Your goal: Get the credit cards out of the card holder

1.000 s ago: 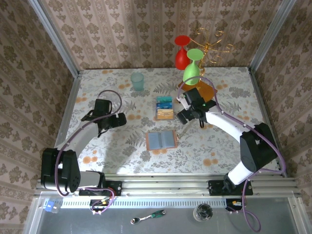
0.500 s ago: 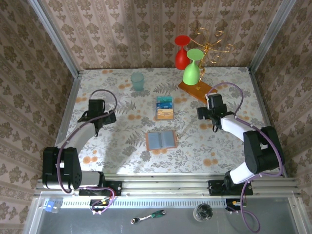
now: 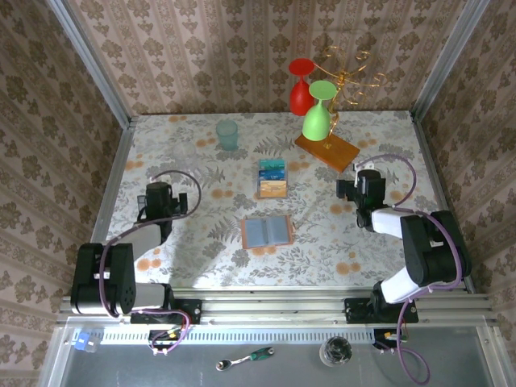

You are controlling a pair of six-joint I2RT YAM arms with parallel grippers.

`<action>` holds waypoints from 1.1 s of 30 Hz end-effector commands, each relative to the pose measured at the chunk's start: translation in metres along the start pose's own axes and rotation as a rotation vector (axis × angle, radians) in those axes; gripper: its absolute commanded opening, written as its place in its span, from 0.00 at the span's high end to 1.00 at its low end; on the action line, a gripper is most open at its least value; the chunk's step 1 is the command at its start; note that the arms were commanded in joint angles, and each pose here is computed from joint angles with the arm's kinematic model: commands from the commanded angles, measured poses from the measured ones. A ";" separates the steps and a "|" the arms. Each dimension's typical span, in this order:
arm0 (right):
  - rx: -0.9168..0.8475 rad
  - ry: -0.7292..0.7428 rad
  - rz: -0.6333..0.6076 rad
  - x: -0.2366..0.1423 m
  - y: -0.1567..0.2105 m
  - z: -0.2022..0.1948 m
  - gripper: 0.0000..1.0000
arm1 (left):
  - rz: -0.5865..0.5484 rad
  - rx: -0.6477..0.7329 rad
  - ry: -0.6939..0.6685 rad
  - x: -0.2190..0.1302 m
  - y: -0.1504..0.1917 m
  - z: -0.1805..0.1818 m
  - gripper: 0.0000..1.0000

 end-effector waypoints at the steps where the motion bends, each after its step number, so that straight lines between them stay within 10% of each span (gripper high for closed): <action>1: 0.063 -0.032 -0.165 -0.011 -0.021 -0.002 0.00 | -0.207 0.008 0.007 -0.001 -0.033 0.006 0.00; 33: 0.086 -0.123 -0.183 -0.008 -0.009 -0.003 0.00 | -0.329 0.017 0.134 0.021 -0.027 -0.017 0.00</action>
Point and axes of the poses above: each hand's point on the last joint's axis, 136 mm out from that joint toward the fingers, its own x axis out along the fingers, its own z axis along the line the jaws close on, y = z × x, the point moved 6 cm from there along -x, back along the fingers, and after that the axes turned 5 degrees about x, right-handed, at the moved point
